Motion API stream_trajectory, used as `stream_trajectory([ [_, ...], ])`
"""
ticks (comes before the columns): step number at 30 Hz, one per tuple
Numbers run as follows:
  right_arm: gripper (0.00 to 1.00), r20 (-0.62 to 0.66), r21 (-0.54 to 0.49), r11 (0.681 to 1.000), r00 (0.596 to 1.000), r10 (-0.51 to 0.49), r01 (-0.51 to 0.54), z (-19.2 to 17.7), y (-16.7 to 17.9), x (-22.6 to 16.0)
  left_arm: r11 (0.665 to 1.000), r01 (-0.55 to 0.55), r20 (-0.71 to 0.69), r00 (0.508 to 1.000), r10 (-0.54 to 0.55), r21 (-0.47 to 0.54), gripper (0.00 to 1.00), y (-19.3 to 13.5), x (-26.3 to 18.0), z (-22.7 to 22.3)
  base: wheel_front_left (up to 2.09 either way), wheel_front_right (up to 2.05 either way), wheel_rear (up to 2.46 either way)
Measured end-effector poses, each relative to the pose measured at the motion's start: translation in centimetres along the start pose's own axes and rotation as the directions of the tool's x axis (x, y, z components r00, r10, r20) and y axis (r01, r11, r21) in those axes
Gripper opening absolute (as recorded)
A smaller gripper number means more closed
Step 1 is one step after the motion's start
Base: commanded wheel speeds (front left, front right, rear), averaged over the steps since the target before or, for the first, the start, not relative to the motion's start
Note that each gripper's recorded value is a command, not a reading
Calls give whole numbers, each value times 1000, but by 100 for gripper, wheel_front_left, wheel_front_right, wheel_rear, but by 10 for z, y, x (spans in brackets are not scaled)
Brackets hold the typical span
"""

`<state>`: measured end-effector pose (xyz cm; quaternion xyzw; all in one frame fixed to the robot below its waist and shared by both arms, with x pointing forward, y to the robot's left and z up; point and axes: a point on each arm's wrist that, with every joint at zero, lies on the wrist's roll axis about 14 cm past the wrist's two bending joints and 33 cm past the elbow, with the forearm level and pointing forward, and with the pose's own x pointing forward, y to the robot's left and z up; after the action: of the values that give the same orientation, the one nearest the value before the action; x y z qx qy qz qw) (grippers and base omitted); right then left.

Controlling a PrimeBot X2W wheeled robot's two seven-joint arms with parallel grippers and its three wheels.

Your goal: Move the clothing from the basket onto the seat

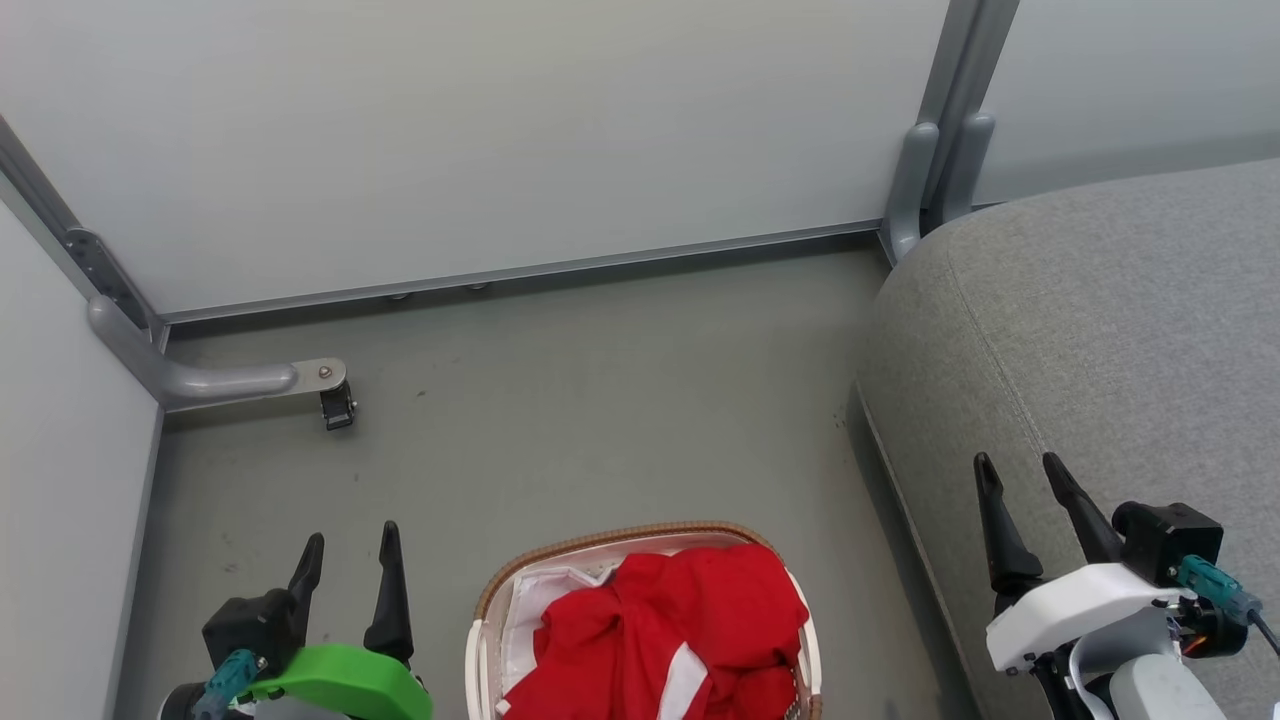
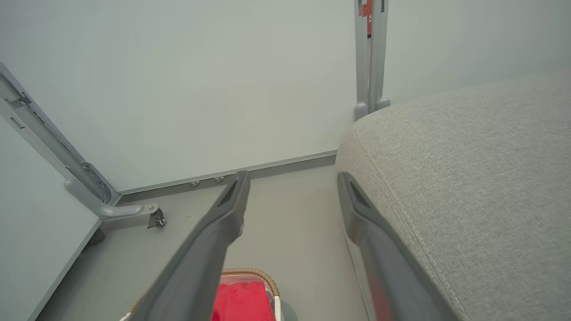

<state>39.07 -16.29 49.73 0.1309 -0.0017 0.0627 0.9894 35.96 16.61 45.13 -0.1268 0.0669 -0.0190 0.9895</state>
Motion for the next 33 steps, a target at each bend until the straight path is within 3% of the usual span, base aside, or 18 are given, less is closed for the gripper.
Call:
stream_trajectory([
  [20,100,5,-148,989,1000,19,-18,-2,1,-3,990,9,2,1000,-10,139,100,1,-6,-5,0,0,0],
  [33,100,15,-228,972,998,55,-50,-2,5,12,973,82,-52,996,-73,215,100,-14,7,-24,0,0,0],
])
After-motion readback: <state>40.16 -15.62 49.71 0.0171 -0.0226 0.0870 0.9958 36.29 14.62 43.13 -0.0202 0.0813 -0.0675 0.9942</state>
